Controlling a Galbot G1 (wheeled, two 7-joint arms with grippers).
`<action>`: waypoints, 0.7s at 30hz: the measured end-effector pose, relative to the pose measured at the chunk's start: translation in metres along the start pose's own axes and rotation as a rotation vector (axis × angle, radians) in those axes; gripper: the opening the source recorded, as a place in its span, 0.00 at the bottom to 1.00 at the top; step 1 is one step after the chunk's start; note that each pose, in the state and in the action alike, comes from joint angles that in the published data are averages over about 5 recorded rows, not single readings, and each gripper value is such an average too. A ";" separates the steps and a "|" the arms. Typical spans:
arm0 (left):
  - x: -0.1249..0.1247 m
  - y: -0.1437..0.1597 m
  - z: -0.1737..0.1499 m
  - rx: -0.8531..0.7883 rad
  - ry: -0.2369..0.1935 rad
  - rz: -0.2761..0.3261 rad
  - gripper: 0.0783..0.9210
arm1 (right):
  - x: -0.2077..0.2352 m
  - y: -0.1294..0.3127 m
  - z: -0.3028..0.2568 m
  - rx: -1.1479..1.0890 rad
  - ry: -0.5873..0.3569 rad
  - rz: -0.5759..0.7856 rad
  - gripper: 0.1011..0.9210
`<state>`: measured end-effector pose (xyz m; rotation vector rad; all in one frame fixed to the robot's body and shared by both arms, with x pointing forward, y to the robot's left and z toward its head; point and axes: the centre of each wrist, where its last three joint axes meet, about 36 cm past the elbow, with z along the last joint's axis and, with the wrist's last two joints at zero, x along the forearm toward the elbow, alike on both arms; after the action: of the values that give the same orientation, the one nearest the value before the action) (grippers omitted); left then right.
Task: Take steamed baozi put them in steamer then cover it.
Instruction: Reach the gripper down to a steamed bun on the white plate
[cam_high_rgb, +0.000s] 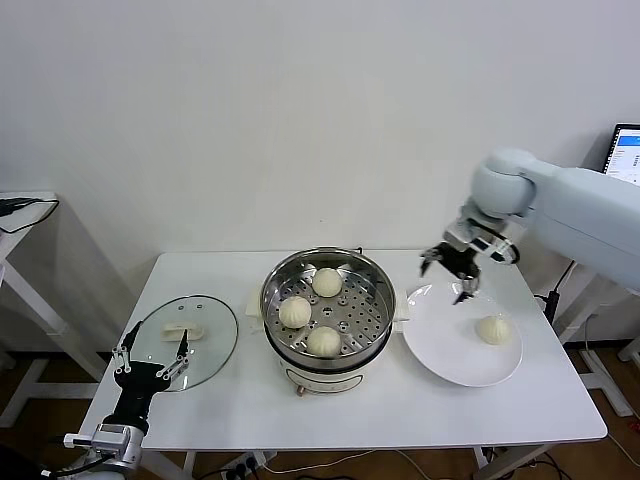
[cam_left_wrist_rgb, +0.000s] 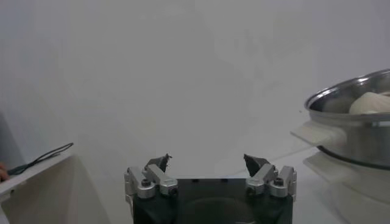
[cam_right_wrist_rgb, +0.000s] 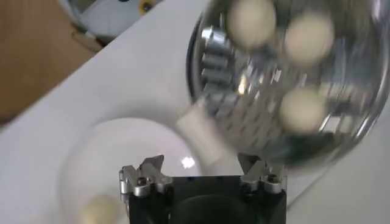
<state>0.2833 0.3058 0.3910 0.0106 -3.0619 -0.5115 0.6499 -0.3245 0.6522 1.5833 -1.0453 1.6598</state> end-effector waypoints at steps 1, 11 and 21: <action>0.000 -0.001 0.000 0.000 0.001 0.001 0.88 | -0.005 0.005 0.010 -0.036 0.004 -0.002 0.88; 0.001 -0.003 0.001 -0.003 0.006 0.003 0.88 | -0.057 0.044 0.085 -0.296 0.047 -0.005 0.88; -0.002 -0.004 0.003 -0.002 0.014 0.003 0.88 | -0.105 0.065 0.118 -0.425 0.076 -0.002 0.88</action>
<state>0.2848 0.3033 0.3868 0.0100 -3.0475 -0.5118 0.6647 -0.4487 0.5367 1.2328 -1.2561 1.3700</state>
